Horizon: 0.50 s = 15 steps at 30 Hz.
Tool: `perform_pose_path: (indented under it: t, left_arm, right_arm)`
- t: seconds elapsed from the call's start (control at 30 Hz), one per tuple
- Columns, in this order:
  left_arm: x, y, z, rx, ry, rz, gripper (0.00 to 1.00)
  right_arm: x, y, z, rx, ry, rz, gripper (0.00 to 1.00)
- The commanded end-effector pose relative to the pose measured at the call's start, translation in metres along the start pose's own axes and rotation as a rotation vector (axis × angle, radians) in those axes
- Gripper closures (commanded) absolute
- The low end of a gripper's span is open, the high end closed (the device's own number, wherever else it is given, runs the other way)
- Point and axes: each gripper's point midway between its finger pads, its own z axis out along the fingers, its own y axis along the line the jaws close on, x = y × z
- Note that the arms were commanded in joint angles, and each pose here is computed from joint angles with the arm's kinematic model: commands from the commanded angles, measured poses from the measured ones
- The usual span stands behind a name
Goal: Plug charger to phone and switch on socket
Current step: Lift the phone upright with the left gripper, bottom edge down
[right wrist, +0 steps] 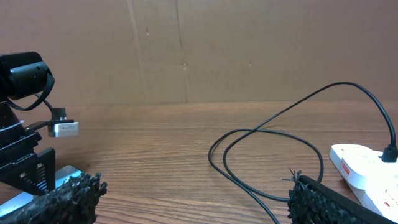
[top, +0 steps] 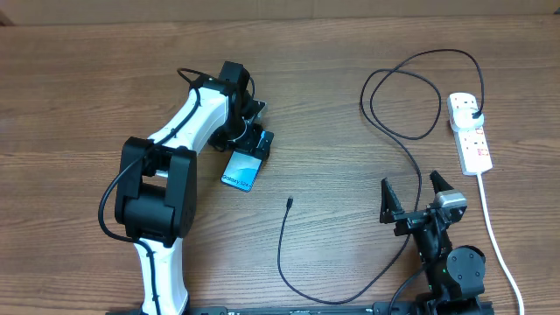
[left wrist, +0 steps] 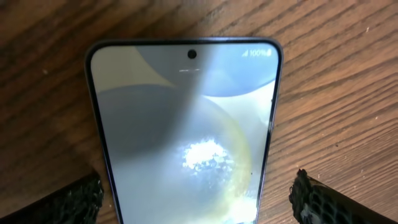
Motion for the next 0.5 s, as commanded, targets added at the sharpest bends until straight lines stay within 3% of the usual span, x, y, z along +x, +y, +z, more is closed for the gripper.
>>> perform_pose_path:
  t: [0.0, 0.27, 0.47]
  left_arm:
    - [0.007, -0.009, 0.021, 0.045, 0.032, 0.005, 0.0]
    - [-0.021, -0.008, 0.02, 0.039, -0.08, 0.03, 0.0]
    - [-0.016, 0.014, 0.019, -0.098, -0.051, 0.014, 0.0]
  right_arm:
    - [0.002, 0.002, 0.0, -0.008, -0.003, -0.001, 0.0]
    - [0.002, 0.002, 0.0, -0.008, -0.003, -0.001, 0.0]
    - [0.002, 0.002, 0.0, -0.008, -0.003, -0.001, 0.0]
